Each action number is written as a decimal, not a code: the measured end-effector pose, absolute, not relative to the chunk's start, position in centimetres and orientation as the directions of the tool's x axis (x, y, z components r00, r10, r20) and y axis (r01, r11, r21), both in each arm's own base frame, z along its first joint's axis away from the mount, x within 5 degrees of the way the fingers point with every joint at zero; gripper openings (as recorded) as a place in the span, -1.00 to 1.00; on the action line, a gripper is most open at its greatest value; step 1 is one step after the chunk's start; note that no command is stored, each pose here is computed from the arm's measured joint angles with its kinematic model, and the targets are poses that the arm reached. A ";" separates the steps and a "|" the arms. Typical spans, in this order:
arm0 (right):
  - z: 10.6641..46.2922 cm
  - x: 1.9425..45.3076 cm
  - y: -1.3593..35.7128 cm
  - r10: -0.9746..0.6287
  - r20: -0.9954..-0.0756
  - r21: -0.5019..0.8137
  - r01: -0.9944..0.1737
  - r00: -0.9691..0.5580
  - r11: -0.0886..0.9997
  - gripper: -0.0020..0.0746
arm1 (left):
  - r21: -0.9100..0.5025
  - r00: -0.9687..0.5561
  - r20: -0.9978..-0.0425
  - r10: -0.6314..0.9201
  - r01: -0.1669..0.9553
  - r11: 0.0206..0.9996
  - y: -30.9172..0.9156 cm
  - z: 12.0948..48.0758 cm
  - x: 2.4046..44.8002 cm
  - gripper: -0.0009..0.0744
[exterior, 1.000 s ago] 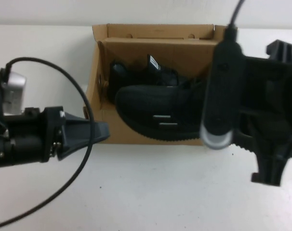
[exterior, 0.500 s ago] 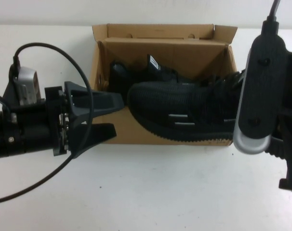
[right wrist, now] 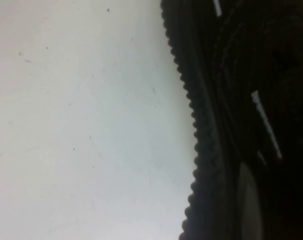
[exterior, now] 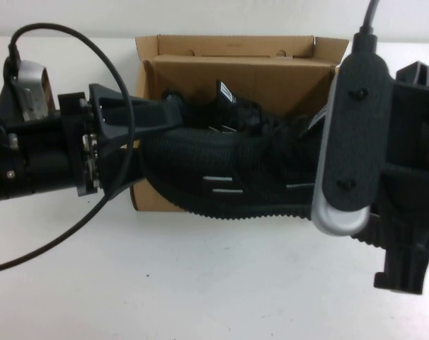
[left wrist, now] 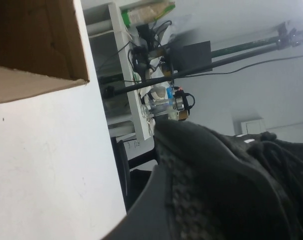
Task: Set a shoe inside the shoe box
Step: Hand over the shoe, then place the shoe in the shoe box
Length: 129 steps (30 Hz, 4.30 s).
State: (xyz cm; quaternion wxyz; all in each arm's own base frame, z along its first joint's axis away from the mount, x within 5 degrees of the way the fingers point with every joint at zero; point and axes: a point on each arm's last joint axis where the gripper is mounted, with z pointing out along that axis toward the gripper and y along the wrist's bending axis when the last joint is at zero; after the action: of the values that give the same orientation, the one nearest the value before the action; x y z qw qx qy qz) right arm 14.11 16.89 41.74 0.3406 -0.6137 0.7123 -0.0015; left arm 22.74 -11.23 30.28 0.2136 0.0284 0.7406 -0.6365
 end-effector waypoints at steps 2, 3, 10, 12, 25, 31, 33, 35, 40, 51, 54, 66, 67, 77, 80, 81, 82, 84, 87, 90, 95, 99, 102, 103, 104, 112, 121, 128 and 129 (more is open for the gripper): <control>41.6 14.3 17.1 -0.873 -0.487 -0.421 -0.873 -0.012 0.247 -0.97 | -0.931 -0.908 -0.351 -0.228 0.314 0.184 -11.2 30.4 22.7 0.80; 41.6 14.3 17.2 -0.872 -0.489 -0.422 -0.872 -0.010 0.247 -0.97 | -0.932 -0.908 -0.351 -0.228 0.314 0.184 -11.2 30.4 22.7 0.80; 41.3 14.9 18.0 -0.868 -0.497 -0.427 -0.870 -0.001 0.246 -0.97 | -0.933 -0.910 -0.346 -0.230 0.308 0.184 -11.2 30.4 22.8 0.80; 41.2 15.0 18.1 -0.867 -0.498 -0.428 -0.870 0.000 0.246 -0.97 | -0.933 -0.908 -0.346 -0.237 0.306 0.190 -11.2 30.3 22.8 0.70; 41.3 15.0 18.4 -0.855 -0.519 -0.426 -0.869 0.008 0.250 -0.93 | -0.902 -0.877 -0.414 -0.243 0.359 0.242 -11.0 29.9 23.3 -0.62; 41.3 15.0 18.5 -0.844 -0.536 -0.409 -0.872 -0.008 0.268 -0.10 | -0.899 -0.879 -0.418 -0.230 0.363 0.247 -11.0 29.8 23.2 -0.62; 41.3 15.0 18.5 -0.841 -0.541 -0.400 -0.873 -0.023 0.281 0.31 | -0.892 -0.875 -0.430 -0.221 0.375 0.253 -11.0 29.8 23.2 -0.62; 41.3 14.9 18.4 -0.838 -0.544 -0.381 -0.877 -0.044 0.294 0.57 | -0.885 -0.872 -0.442 -0.212 0.386 0.260 -11.0 29.7 23.1 -0.62; 43.2 13.8 17.3 -0.778 -0.618 -0.319 -0.869 -0.112 0.379 0.79 | -0.878 -0.864 -0.452 -0.221 0.388 0.279 -10.9 29.6 23.3 -0.62; 46.8 11.8 12.6 -0.185 -0.803 0.166 -0.512 -0.566 0.843 0.82 | -0.828 -0.811 -0.516 -0.275 0.391 0.401 -10.4 29.1 24.4 -0.62; 46.0 12.0 12.7 0.027 -0.738 0.349 -0.348 -0.674 0.870 0.80 | -0.806 -0.790 -0.550 -0.272 0.416 0.422 -10.3 29.4 24.6 -0.62; 43.5 13.7 16.3 0.366 -0.480 0.669 -0.063 -0.798 0.741 0.28 | -0.763 -0.752 -0.613 -0.242 0.484 0.429 -10.4 29.9 24.8 -0.62; 43.4 13.9 16.6 0.372 -0.471 0.672 -0.053 -0.800 0.738 0.25 | -0.762 -0.752 -0.615 -0.240 0.487 0.426 -10.4 30.0 24.7 -0.62; 41.7 15.9 19.0 0.421 -0.425 0.682 0.022 -0.801 0.731 0.18 | -0.768 -0.761 -0.616 -0.205 0.522 0.371 -10.7 30.2 24.2 -0.63; 41.2 16.5 19.9 0.437 -0.412 0.697 0.032 -0.799 0.716 0.18 | -0.769 -0.762 -0.616 -0.198 0.530 0.357 -10.8 30.3 24.1 -0.63; 41.1 16.7 20.2 0.442 -0.407 0.702 0.035 -0.799 0.711 0.18 | -0.769 -0.762 -0.617 -0.197 0.531 0.355 -10.8 30.4 24.1 -0.63; 40.9 16.9 20.5 0.442 -0.405 0.703 0.037 -0.800 0.711 0.18 | -0.769 -0.762 -0.617 -0.196 0.532 0.354 -10.8 30.4 24.1 -0.63; 40.4 17.2 21.0 0.441 -0.400 0.701 0.042 -0.803 0.712 0.18 | -0.770 -0.762 -0.617 -0.195 0.533 0.352 -10.8 30.4 24.1 -0.63; 39.6 17.7 21.7 0.433 -0.397 0.685 0.052 -0.809 0.726 0.17 | -0.770 -0.763 -0.617 -0.193 0.534 0.348 -10.8 30.4 24.0 -0.63; 39.1 18.1 22.1 0.426 -0.395 0.674 0.059 -0.814 0.736 -0.02 | -0.769 -0.763 -0.619 -0.189 0.538 0.346 -10.8 30.4 24.0 -0.63; 38.9 18.1 22.2 0.418 -0.401 0.667 0.053 -0.815 0.743 -0.78 | -0.761 -0.756 -0.632 -0.171 0.563 0.323 -10.9 30.5 23.8 -0.64; 38.8 18.1 22.2 0.415 -0.401 0.661 0.056 -0.817 0.748 -0.93 | -0.769 -0.758 -0.627 -0.181 0.566 0.296 -11.0 30.8 23.7 -0.08; 38.7 18.1 22.1 0.413 -0.402 0.658 0.056 -0.817 0.751 -0.94 | -0.775 -0.763 -0.622 -0.177 0.569 0.275 -11.1 30.9 23.5 0.57; 38.7 18.1 22.1 0.407 -0.407 0.655 0.050 -0.818 0.754 -0.95 | -0.777 -0.764 -0.620 -0.177 0.567 0.272 -11.1 30.9 23.5 0.66; 38.7 18.1 22.1 0.393 -0.417 0.646 0.037 -0.819 0.762 -0.95 | -0.777 -0.765 -0.620 -0.175 0.569 0.269 -11.1 31.0 23.5 0.73; 39.2 17.6 21.2 0.313 -0.487 0.582 -0.036 -0.815 0.812 -0.95 | -0.777 -0.760 -0.621 -0.195 0.563 0.281 -10.6 31.0 23.8 0.80; 41.3 16.6 17.9 0.303 -0.605 0.508 -0.064 -0.736 0.859 -0.95 | -0.777 -0.731 -0.621 -0.283 0.527 0.344 -7.9 31.0 24.8 0.80; 42.0 17.7 17.2 0.309 -0.615 0.558 -0.124 -0.726 0.820 -0.95 | -0.704 -0.680 -0.697 -0.227 0.591 0.394 -6.7 31.0 24.9 -0.41; 42.0 18.0 17.1 0.315 -0.606 0.574 -0.127 -0.730 0.809 -0.95 | -0.692 -0.670 -0.708 -0.222 0.598 0.404 -6.4 31.1 25.0 -0.61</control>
State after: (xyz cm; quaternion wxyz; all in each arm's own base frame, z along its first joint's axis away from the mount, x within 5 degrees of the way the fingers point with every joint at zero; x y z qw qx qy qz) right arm 17.98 17.13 42.01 0.3633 0.0536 0.8790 0.3041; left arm 24.97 -6.39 31.11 0.3857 0.1264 0.7438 -0.5310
